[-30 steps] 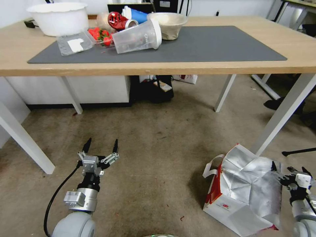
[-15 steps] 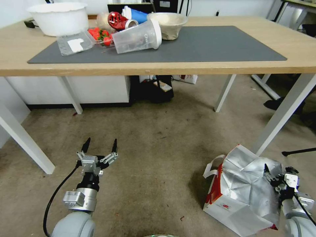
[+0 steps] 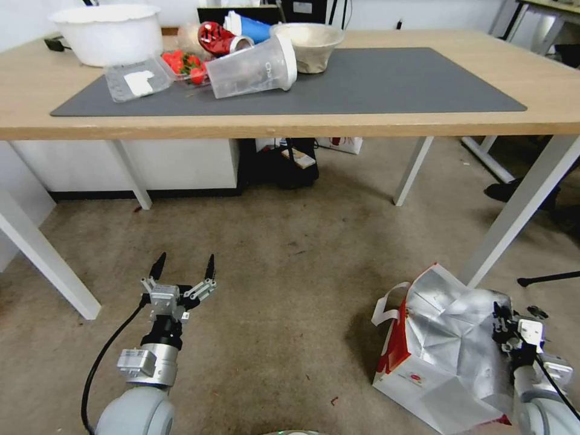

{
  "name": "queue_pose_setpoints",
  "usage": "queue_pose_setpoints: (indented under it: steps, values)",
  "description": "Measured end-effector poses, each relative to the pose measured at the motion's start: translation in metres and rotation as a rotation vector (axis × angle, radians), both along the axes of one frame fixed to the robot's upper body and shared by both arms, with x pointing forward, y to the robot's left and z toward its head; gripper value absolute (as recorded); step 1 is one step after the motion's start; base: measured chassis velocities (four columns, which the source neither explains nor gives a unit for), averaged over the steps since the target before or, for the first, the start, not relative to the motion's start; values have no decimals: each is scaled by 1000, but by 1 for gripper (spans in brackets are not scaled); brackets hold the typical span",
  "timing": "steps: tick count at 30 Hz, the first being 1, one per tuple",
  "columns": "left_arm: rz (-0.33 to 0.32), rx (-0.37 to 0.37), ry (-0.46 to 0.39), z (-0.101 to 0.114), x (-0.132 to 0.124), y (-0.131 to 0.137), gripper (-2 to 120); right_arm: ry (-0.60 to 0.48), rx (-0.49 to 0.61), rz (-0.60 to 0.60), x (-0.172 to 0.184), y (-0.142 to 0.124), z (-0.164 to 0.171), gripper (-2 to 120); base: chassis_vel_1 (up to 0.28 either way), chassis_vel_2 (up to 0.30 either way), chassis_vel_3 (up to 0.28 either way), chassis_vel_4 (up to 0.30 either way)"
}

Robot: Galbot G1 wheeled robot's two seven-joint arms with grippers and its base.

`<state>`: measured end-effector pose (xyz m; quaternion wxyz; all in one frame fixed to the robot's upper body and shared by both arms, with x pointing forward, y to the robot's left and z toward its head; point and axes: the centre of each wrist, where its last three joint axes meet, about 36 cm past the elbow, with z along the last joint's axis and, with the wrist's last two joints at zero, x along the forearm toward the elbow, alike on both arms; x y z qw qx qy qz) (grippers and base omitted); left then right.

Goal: Pick up the food delivery bag from the floor and place it on the table.

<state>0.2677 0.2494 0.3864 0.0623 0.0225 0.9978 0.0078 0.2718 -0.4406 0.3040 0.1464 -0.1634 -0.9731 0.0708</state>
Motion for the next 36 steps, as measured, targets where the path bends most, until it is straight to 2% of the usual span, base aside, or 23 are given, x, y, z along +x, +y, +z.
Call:
queue_pose_setpoints:
  steps: [1,17,28,36]
  values:
    - [0,0,0,0,0,0,100,0,0,2,0,0,0,0,0,0,0,0]
    - [6,2,-2,1,-2,1,99,-72,19,27,-8,11,12,0,0,0,0,0]
    - [16,5,-15,5,-2,3,100,-179,42,96,-18,44,40,0,0,0,0,0]
    - [27,1,-31,4,1,3,100,-255,56,189,-23,74,76,0,0,0,0,0]
